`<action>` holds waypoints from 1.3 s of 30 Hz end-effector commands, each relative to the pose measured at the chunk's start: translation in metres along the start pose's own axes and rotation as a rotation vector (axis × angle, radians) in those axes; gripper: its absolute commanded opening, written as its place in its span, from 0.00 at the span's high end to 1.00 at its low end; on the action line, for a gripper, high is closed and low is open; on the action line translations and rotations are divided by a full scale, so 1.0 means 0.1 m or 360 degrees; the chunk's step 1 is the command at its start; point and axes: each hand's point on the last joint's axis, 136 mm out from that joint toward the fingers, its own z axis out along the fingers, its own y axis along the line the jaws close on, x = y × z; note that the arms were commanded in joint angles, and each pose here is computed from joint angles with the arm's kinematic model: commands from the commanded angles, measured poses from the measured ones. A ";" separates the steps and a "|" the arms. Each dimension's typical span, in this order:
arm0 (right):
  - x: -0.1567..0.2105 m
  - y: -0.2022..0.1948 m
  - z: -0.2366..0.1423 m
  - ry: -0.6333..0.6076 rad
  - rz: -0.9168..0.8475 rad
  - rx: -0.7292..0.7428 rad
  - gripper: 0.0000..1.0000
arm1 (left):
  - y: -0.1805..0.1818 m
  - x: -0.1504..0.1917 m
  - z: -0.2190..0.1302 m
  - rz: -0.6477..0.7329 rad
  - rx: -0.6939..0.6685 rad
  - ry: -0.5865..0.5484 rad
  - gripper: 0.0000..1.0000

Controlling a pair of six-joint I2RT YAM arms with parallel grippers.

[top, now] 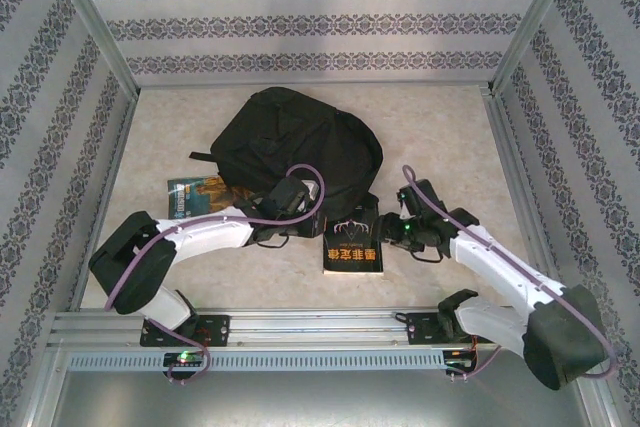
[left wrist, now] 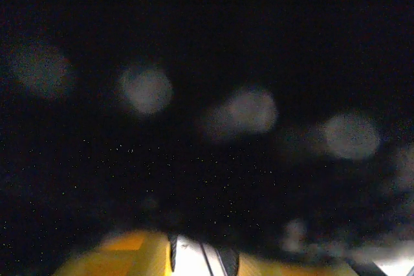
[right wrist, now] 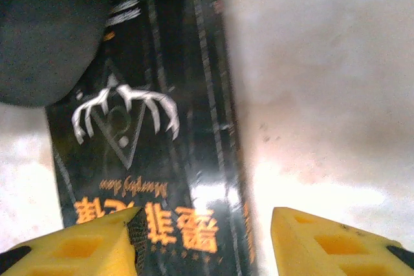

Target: Pack the student bag

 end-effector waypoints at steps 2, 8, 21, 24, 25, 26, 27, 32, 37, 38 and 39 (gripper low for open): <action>-0.08 -0.01 0.16 0.0090 -0.0053 -0.0037 0.45 | -0.12 0.04 0.09 -0.0086 0.0122 -0.0020 0.71; -0.15 0.07 0.32 0.0136 -0.0064 -0.0101 0.48 | -0.09 0.14 0.13 -0.0092 0.0132 0.0035 0.71; -0.08 0.29 0.51 0.0264 -0.0110 -0.0338 0.56 | -0.03 0.31 0.27 -0.0158 0.0143 0.0111 0.72; -0.05 0.33 0.48 0.0262 -0.0136 -0.0359 0.57 | -0.01 0.34 0.30 -0.0163 0.0138 0.0134 0.72; -0.03 0.33 0.48 0.0263 -0.0144 -0.0360 0.57 | 0.00 0.36 0.31 -0.0166 0.0138 0.0142 0.72; -0.01 0.32 0.49 0.0271 -0.0146 -0.0359 0.57 | 0.01 0.38 0.32 -0.0169 0.0134 0.0152 0.72; 0.02 0.32 0.50 0.0281 -0.0147 -0.0358 0.57 | 0.03 0.40 0.33 -0.0173 0.0130 0.0164 0.72; 0.12 0.29 0.57 0.0313 -0.0180 -0.0292 0.53 | 0.11 0.51 0.36 -0.0167 0.0093 0.0214 0.73; 0.25 0.36 0.65 0.0388 -0.0192 -0.0326 0.52 | 0.19 0.61 0.39 -0.0156 0.0056 0.0268 0.73; 0.27 0.39 0.64 0.0405 -0.0180 -0.0356 0.53 | 0.20 0.63 0.40 -0.0155 0.0052 0.0280 0.73; 0.29 0.41 0.63 0.0417 -0.0174 -0.0377 0.53 | 0.21 0.65 0.41 -0.0156 0.0052 0.0288 0.73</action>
